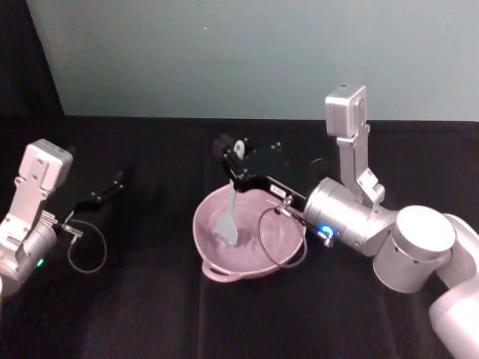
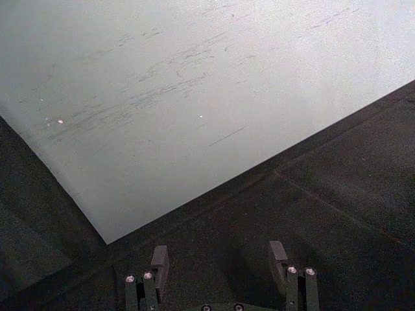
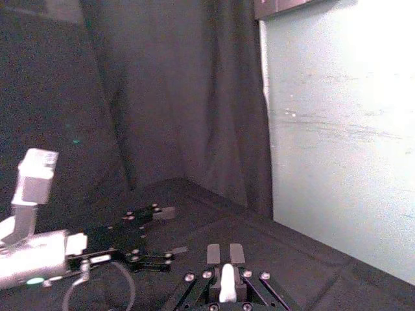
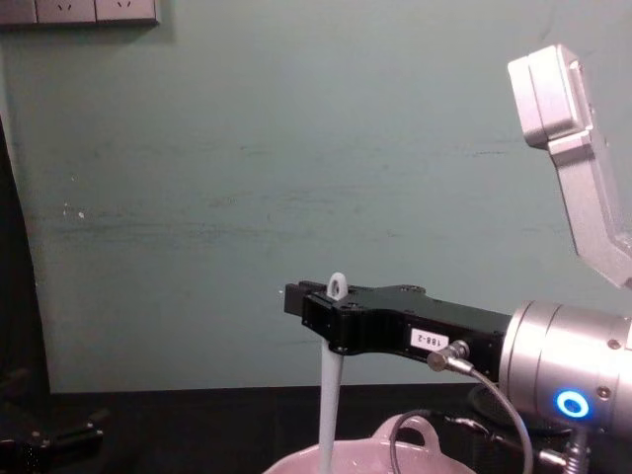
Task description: Use the one hand to pick up the spoon and stir the clear water in the bowl.
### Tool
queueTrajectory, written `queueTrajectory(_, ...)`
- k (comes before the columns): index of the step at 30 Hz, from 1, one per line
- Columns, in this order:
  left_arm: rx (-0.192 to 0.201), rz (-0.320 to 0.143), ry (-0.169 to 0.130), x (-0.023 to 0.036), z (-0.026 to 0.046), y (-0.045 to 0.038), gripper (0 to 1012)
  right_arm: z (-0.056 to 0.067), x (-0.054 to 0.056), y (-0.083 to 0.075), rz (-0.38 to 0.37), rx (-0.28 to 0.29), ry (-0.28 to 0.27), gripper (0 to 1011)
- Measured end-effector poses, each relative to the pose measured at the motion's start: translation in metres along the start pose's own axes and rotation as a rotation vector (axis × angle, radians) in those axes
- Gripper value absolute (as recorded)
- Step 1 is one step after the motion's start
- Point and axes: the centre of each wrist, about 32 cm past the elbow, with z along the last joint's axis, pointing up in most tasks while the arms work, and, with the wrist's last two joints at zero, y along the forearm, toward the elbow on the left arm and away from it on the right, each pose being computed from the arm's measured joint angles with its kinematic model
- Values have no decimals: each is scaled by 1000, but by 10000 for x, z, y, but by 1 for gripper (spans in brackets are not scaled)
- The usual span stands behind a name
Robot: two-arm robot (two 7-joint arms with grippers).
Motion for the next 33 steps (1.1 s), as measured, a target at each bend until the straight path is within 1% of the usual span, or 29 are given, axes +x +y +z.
queueTrajectory(4, 0, 0, 0, 0, 0, 0, 1011, -9, 118, 40, -27, -1, -5, 105)
queueTrajectory(5, 0, 0, 0, 0, 0, 0, 1011, -9, 118, 40, -27, -1, -5, 105)
queueTrajectory(6, 0, 0, 0, 0, 0, 0, 1011, -5, 159, 38, -37, 0, -8, 105)
queueTrajectory(8, 0, 0, 0, 0, 0, 0, 1011, -2, 196, 28, -49, 0, -10, 105)
queueTrajectory(9, 0, 0, 0, 0, 0, 0, 1011, 4, 236, 8, -64, -1, -13, 105)
queueTrajectory(11, 0, 0, 0, 0, 0, 0, 1011, 17, 281, -29, -80, 0, -18, 105)
queueTrajectory(14, 0, 0, 0, 0, 0, 0, 1011, 30, 321, -77, -97, 1, -22, 105)
queueTrajectory(17, 0, 0, 0, 0, 0, 0, 1011, 60, 359, -158, -118, 4, -33, 105)
queueTrajectory(21, 0, 0, 0, 0, 0, 0, 1011, 84, 366, -218, -128, 4, -41, 105)
queueTrajectory(26, 0, 0, 0, 0, 0, 0, 1011, 129, 320, -309, -125, -6, -59, 105)
queueTrajectory(32, 0, 0, 0, 0, 0, 0, 1011, 151, 193, -353, -93, -21, -72, 105)
queueTrajectory(33, 0, 0, 0, 0, 0, 0, 1011, 151, 149, -354, -82, -22, -73, 105)
